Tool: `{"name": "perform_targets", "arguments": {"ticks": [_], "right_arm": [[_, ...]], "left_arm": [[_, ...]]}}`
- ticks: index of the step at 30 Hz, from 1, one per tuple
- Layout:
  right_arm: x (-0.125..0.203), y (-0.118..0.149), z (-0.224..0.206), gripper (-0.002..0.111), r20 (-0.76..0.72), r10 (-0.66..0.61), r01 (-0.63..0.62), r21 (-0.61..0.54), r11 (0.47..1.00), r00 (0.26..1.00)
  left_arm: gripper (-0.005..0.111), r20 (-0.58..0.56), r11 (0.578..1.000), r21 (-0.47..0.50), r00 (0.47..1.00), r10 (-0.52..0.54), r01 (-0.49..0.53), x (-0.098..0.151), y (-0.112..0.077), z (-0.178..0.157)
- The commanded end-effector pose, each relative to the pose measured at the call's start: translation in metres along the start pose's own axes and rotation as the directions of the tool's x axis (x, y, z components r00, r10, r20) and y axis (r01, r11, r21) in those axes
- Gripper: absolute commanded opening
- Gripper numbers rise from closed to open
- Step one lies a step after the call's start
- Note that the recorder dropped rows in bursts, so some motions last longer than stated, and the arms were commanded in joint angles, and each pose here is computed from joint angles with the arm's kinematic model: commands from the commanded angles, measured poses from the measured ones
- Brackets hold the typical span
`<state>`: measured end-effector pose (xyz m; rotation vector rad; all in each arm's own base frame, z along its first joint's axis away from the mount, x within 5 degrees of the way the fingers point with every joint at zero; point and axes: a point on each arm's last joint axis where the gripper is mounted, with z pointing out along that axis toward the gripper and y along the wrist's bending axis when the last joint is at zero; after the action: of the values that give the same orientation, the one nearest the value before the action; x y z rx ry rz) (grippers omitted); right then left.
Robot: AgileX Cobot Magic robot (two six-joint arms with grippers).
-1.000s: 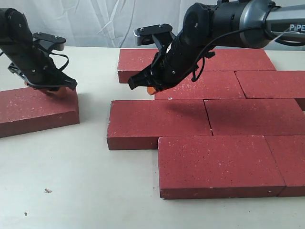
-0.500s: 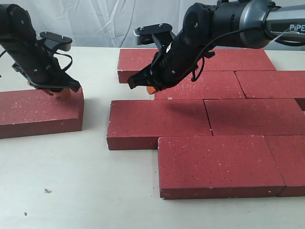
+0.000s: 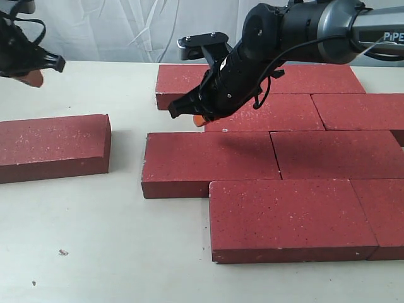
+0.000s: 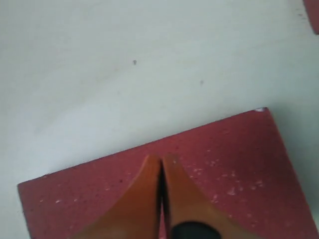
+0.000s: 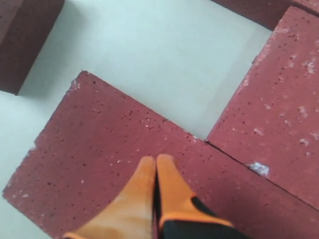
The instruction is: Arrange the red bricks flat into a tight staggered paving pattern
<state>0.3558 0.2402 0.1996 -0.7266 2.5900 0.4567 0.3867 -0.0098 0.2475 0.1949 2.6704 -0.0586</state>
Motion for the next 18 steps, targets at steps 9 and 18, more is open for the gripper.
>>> {"name": "perform_targets", "arguments": {"ticks": [9,18], "right_arm": [[0.004,0.032,0.000,-0.001,-0.026,-0.024,0.022,-0.086,0.996,0.999],[-0.013,0.073,-0.012,-0.001,0.026,-0.107,0.110,-0.142,0.984,0.994]], "left_arm": [[0.000,-0.055,0.959,-0.110,0.962,-0.269,0.262,0.028,0.094,-0.016],[0.000,-0.130,0.932,-0.145,0.927,-0.352,0.333,0.049,0.126,-0.002]]}}
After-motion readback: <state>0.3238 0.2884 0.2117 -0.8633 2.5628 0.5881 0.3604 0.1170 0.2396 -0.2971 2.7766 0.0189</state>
